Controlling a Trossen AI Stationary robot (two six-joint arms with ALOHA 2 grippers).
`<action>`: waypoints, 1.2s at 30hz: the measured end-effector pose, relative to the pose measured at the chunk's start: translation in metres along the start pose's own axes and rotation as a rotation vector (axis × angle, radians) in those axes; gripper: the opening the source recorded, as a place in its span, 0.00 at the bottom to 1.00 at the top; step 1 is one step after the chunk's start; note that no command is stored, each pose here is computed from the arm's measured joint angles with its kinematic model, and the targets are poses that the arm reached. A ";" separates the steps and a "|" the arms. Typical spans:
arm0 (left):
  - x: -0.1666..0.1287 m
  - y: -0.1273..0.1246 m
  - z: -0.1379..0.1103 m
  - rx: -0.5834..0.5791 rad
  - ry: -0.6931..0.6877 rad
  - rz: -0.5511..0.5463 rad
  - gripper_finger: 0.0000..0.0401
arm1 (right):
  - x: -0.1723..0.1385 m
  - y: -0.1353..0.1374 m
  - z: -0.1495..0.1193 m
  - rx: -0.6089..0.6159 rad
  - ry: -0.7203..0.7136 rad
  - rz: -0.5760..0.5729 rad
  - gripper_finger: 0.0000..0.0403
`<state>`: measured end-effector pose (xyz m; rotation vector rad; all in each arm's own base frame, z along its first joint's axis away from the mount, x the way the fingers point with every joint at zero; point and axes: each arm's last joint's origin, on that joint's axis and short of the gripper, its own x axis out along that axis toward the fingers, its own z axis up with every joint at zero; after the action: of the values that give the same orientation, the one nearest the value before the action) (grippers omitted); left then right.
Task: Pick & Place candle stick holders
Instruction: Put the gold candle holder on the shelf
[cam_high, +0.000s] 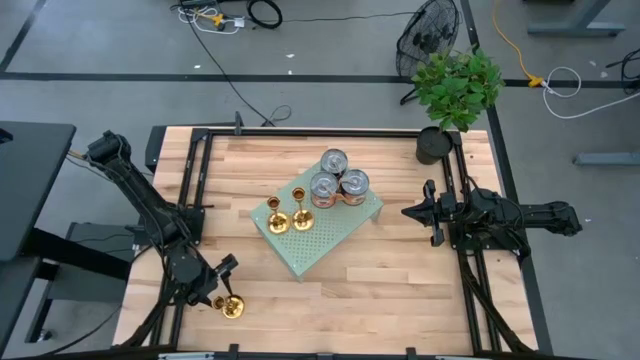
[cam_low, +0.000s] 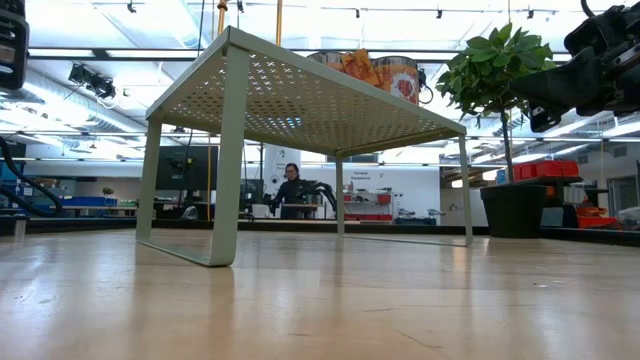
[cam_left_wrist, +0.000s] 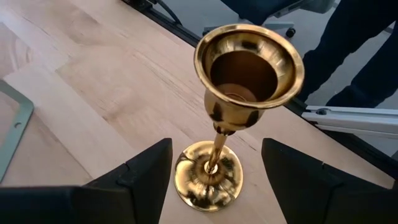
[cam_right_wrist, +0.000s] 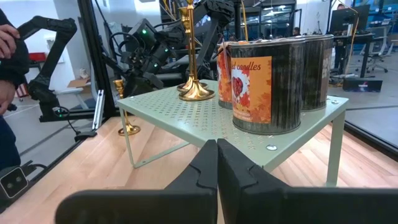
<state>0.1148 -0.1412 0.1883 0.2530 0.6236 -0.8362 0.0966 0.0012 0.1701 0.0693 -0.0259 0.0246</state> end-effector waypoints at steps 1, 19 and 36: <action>0.000 0.000 0.000 0.000 0.000 0.000 0.64 | 0.000 0.000 0.000 0.000 0.000 0.000 0.01; 0.010 0.000 -0.029 -0.100 -0.018 -0.007 0.64 | 0.000 0.000 0.000 0.000 0.000 0.000 0.01; 0.021 0.000 -0.022 -0.075 -0.090 0.010 0.64 | 0.000 0.000 0.000 0.000 0.000 0.000 0.01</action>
<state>0.1162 -0.1441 0.1583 0.1489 0.5675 -0.8087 0.0966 0.0012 0.1702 0.0695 -0.0260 0.0249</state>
